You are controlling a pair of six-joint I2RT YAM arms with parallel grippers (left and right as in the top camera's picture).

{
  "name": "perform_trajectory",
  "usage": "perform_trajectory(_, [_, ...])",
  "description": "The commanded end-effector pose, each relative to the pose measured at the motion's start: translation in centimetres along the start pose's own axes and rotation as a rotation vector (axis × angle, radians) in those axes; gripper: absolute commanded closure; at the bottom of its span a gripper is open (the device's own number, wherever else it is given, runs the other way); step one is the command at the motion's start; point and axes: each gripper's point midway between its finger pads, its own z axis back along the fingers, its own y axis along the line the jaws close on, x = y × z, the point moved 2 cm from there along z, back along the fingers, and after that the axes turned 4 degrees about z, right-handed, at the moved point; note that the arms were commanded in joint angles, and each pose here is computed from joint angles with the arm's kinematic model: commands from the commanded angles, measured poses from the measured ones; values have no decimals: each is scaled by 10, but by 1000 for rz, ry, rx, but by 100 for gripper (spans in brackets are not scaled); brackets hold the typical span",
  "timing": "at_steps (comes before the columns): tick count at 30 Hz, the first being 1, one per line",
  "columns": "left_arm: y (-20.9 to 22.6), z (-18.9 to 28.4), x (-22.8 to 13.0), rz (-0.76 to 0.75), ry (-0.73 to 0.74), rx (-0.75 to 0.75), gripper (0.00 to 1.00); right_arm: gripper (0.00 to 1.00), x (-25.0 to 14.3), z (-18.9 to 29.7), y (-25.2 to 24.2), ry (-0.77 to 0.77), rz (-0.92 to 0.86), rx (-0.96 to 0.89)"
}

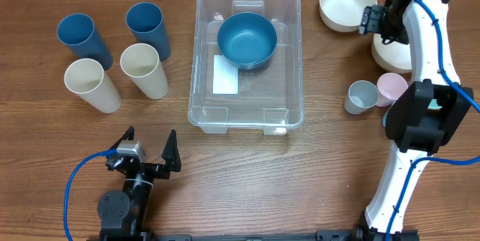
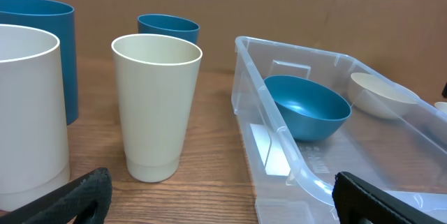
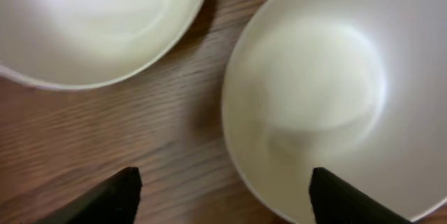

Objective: Pack container
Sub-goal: 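Move the right gripper to the cream bowl rim and grasp it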

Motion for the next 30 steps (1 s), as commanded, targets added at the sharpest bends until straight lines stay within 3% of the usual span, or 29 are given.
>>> perform_trajectory(1, [0,0,0,-21,-4,0,0,28,-11,-21,-10,33,16,-34])
perform_trajectory(3, [0,0,0,-21,-4,0,0,30,-17,-31,-10,46,20,-34])
perform_trajectory(11, [0,0,0,-21,-4,0,0,64,-23,-47,-9,49,20,-34])
perform_trajectory(17, [0,0,0,-21,-4,0,0,71,-31,-57,-10,70,19,-35])
perform_trajectory(24, [0,0,0,-21,-4,0,0,96,-24,-57,-13,38,17,-54])
perform_trajectory(30, [0,0,0,-21,-4,0,0,96,-14,-52,-24,4,16,-124])
